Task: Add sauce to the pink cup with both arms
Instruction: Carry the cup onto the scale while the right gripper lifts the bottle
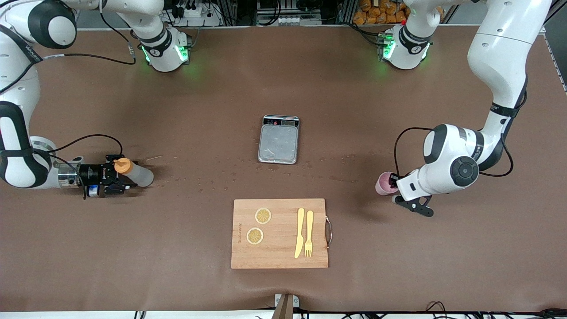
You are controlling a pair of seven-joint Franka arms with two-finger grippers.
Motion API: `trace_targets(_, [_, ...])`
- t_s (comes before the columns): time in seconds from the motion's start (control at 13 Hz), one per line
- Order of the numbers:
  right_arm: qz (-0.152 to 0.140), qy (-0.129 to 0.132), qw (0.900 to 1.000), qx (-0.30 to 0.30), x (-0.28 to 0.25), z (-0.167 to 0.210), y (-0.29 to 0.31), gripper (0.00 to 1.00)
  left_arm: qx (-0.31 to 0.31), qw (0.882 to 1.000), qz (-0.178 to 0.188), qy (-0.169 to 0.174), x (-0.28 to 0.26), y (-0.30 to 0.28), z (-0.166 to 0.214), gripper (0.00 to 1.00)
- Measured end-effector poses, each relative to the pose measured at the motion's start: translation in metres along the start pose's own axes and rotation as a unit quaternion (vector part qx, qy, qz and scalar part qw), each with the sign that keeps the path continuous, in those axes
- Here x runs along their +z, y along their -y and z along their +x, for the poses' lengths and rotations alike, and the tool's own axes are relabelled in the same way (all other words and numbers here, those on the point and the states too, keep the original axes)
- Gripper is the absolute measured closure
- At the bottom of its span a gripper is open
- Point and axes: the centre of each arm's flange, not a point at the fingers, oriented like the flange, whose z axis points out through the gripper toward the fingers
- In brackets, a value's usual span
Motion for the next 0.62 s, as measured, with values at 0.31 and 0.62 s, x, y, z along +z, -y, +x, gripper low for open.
trace_targets(0.31, [0.000, 0.001, 1.000, -0.001, 0.000, -0.001, 0.000, 0.48, 0.002, 1.000, 0.003, -0.011, -0.009, -0.001, 0.006, 0.97])
trace_targets(0.62, [-0.001, 0.002, 1.000, -0.003, -0.001, -0.002, 0.001, 0.57, -0.040, 0.998, 0.001, -0.049, -0.055, -0.039, 0.018, 0.97])
